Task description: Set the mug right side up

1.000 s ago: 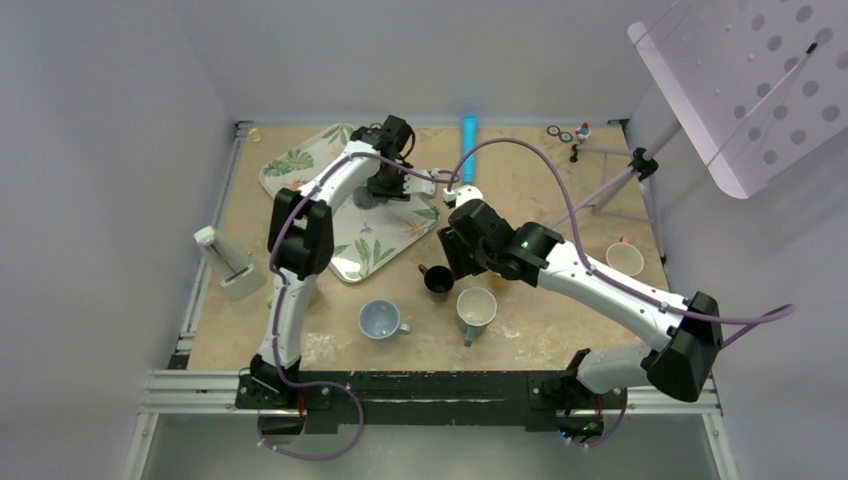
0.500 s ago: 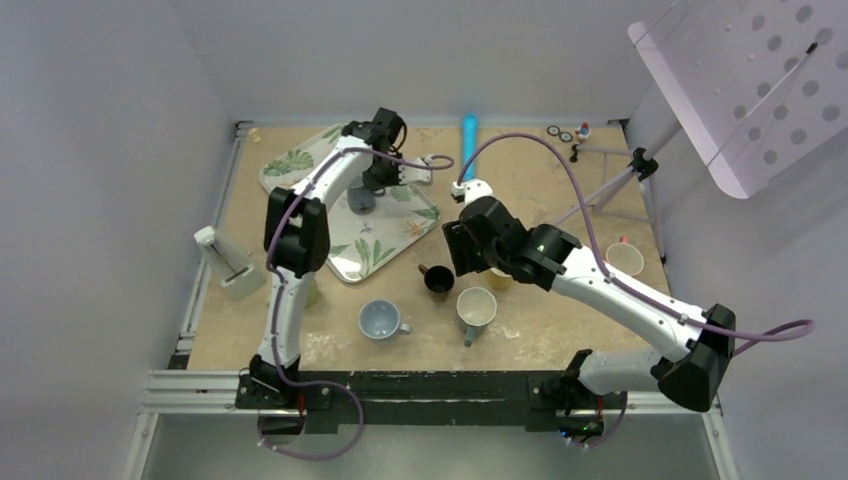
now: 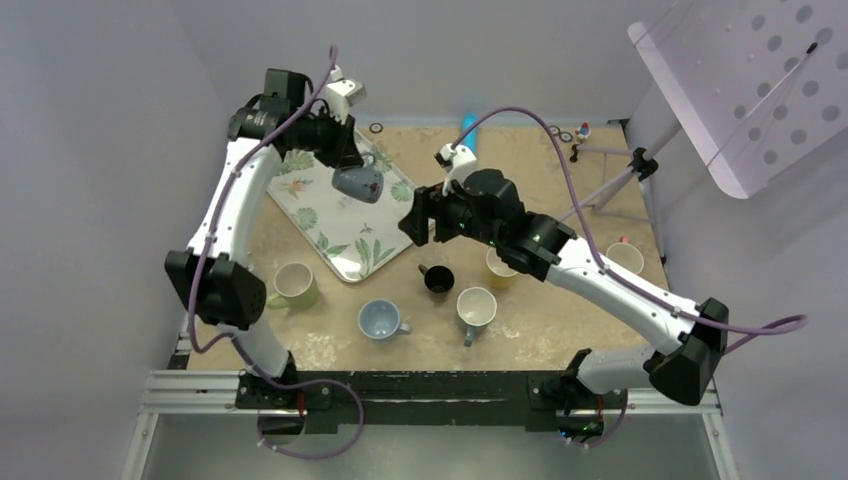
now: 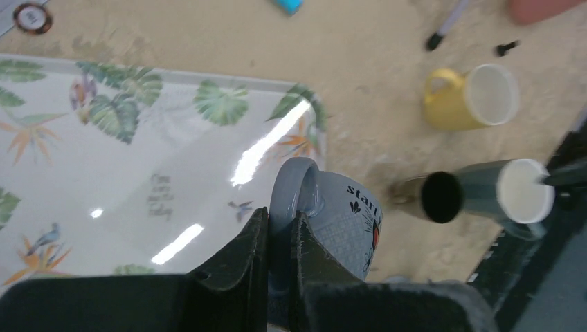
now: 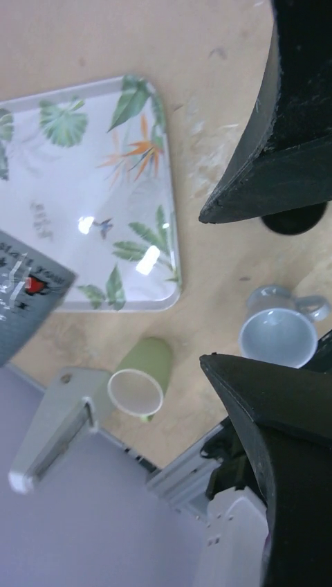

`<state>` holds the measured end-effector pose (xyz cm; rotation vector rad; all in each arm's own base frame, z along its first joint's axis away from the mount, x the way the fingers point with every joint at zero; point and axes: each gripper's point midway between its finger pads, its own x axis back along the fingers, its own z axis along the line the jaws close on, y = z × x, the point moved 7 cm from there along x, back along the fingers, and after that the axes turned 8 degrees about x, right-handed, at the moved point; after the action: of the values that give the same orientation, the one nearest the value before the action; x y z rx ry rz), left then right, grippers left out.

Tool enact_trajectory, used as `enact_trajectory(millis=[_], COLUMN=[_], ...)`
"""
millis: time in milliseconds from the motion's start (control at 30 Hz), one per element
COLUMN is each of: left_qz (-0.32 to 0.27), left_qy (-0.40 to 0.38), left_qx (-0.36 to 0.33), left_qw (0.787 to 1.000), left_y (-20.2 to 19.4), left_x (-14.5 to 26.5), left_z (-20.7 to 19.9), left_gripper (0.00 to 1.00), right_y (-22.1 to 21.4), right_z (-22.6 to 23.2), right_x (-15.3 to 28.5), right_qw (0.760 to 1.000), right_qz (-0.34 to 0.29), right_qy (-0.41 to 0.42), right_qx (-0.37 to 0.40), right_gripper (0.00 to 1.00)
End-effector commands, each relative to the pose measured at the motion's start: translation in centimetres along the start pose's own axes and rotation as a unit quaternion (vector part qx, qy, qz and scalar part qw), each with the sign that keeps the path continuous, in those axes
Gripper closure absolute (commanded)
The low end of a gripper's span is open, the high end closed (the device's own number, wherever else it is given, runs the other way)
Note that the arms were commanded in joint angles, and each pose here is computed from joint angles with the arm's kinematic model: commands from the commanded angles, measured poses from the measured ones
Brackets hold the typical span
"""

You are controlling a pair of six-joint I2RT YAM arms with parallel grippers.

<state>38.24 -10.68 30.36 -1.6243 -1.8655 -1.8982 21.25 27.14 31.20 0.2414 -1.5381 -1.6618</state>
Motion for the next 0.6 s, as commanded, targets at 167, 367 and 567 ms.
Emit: enact_trajectory(millis=[167,367,567], left_qz=[-0.052,-0.062,-0.092], left_qy=[-0.207,-0.237,-0.260], left_qx=[0.139,0.126,0.140], left_qw=[0.967,0.961,0.951], left_y=[1.3,1.0,2.1], left_x=[4.6,4.9,4.6], left_z=[-9.3,-11.6,-12.0], left_gripper=[1.00,1.00,1.00], right_y=[6.0,5.9,6.4], right_z=[2.1,2.9,4.3], right_x=[-1.9,-2.2,-3.1], right_qw=[0.978,0.968,0.953], right_qz=[-0.126,-0.138,-0.134], right_qy=[0.144,0.191,0.255], right_qx=[-0.080,-0.088,-0.098], right_gripper=[0.24,0.41,0.58])
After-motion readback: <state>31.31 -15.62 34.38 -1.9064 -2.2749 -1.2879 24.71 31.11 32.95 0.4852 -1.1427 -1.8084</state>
